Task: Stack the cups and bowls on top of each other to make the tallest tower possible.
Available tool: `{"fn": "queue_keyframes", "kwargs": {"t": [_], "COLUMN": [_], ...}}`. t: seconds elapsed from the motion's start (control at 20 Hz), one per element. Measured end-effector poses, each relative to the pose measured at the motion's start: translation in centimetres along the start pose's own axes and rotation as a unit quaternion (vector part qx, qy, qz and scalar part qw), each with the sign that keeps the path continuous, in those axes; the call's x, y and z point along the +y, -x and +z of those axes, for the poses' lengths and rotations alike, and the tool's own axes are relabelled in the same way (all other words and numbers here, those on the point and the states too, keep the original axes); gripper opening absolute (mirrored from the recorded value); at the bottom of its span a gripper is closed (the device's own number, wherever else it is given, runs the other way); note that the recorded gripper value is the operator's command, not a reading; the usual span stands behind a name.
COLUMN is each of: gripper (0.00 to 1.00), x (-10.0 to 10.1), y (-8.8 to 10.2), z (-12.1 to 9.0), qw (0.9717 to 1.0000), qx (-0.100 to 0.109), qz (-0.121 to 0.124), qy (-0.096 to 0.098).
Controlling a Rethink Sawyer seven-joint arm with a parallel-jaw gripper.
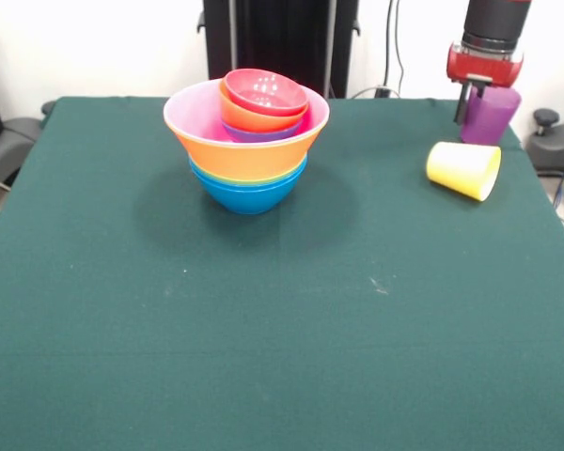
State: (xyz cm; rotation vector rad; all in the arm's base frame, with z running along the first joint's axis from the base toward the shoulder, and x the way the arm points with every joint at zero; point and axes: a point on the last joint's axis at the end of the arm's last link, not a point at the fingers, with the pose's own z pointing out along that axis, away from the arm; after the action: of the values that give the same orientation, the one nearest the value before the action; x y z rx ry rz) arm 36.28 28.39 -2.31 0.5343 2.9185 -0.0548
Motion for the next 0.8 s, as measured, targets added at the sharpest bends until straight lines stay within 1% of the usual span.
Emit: {"fn": "queue_keyframes", "kwargs": {"t": [0.25, 0.4, 0.6, 0.65, 0.75, 0.8], "gripper": [0.00, 0.00, 0.00, 0.00, 0.00, 0.00], "x": [0.1, 0.0, 0.0, -0.1, -0.3, -0.5], "y": [0.7, 1.3, 2.0, 2.5, 2.9, 3.6], "z": [0.4, 0.5, 0.3, 0.1, -0.1, -0.2], "qw": [1.0000, 0.9999, 0.9994, 0.9990, 0.9986, 0.9982], "qx": [-0.001, 0.006, 0.026, 0.036, 0.044, 0.051], "qz": [0.004, 0.013, 0.022, 0.025, 0.028, 0.032], "qy": [0.000, 0.001, 0.003, 0.003, 0.002, 0.002]}}
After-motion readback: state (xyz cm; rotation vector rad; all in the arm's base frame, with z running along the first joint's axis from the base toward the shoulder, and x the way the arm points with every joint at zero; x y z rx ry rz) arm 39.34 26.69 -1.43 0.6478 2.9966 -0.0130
